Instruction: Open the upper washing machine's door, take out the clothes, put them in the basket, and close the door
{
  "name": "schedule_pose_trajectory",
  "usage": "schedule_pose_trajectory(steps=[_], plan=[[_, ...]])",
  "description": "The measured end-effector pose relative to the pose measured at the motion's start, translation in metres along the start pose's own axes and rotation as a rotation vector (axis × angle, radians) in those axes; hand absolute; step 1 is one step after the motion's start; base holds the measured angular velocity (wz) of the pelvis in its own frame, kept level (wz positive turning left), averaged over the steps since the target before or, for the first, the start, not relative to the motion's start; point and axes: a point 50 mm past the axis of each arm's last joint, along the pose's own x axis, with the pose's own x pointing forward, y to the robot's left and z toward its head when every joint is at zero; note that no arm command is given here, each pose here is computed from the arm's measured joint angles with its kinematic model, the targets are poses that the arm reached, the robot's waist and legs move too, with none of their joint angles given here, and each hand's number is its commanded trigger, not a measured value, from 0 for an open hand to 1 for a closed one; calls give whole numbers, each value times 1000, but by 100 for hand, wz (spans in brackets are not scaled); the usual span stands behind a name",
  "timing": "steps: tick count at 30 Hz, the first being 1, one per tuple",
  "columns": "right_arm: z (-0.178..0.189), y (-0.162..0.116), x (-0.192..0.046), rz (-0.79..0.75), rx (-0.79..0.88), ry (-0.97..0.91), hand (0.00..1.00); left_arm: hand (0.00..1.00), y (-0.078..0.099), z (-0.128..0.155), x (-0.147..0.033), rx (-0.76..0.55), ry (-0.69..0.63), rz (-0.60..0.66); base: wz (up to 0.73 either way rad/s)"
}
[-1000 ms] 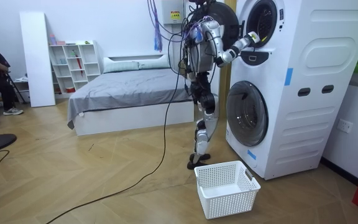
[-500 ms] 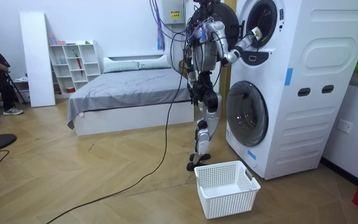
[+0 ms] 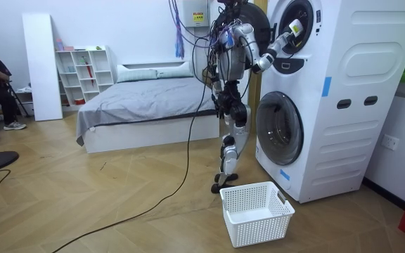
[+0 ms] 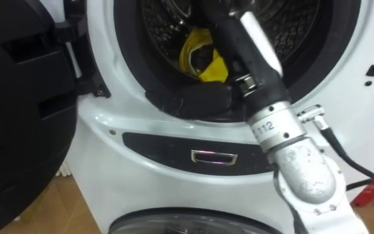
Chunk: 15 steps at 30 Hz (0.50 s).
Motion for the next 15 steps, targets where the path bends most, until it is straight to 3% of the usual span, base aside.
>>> schedule_pose_trajectory(steps=[5,15], plan=[[-1,-8,0,-70,-6,3,0,0,-8,-1,0,-23,13,-17,0],[0,-28,-2,-166,-57,4,0,0,-4,-6,-1,-76,29,4,0]])
